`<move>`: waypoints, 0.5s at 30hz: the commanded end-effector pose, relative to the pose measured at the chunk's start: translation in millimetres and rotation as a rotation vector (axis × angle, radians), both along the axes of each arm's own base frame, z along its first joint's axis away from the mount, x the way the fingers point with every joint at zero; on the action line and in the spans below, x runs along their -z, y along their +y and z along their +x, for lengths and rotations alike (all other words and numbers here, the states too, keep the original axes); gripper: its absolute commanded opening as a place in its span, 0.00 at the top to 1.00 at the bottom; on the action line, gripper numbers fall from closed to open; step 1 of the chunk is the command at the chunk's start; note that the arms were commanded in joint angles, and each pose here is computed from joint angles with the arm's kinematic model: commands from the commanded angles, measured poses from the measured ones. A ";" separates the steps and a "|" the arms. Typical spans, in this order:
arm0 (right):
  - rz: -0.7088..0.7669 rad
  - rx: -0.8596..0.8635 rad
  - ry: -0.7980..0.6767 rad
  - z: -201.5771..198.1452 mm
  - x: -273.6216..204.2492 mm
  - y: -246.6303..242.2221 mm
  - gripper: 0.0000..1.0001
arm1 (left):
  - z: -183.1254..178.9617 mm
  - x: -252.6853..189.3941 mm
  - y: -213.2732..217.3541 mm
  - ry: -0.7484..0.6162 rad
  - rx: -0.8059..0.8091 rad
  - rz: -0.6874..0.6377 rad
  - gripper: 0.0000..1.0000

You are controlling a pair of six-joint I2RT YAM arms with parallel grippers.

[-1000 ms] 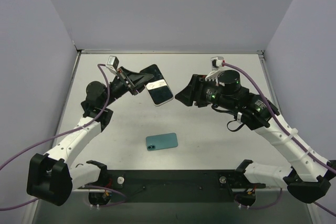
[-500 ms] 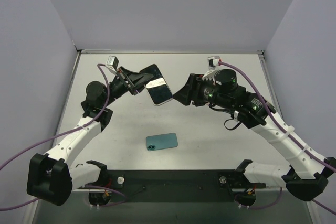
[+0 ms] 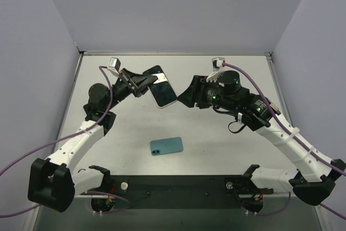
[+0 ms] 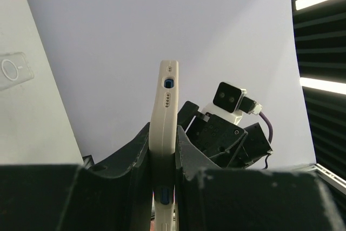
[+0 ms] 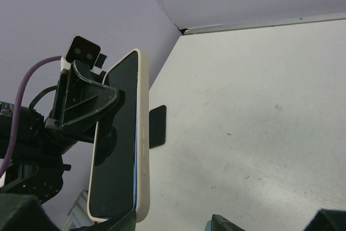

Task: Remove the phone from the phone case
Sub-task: Remove the phone case from the phone.

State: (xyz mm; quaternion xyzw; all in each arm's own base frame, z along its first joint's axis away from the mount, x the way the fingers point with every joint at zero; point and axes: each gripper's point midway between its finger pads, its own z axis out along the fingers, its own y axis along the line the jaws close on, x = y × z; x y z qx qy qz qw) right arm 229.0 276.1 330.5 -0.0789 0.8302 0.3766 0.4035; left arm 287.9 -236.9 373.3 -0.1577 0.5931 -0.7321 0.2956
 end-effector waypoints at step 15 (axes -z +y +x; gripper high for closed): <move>-0.204 0.098 0.112 24.6 74.6 -2.4 0.50 | -39.4 -82.6 9.8 -0.191 0.040 -0.126 1.00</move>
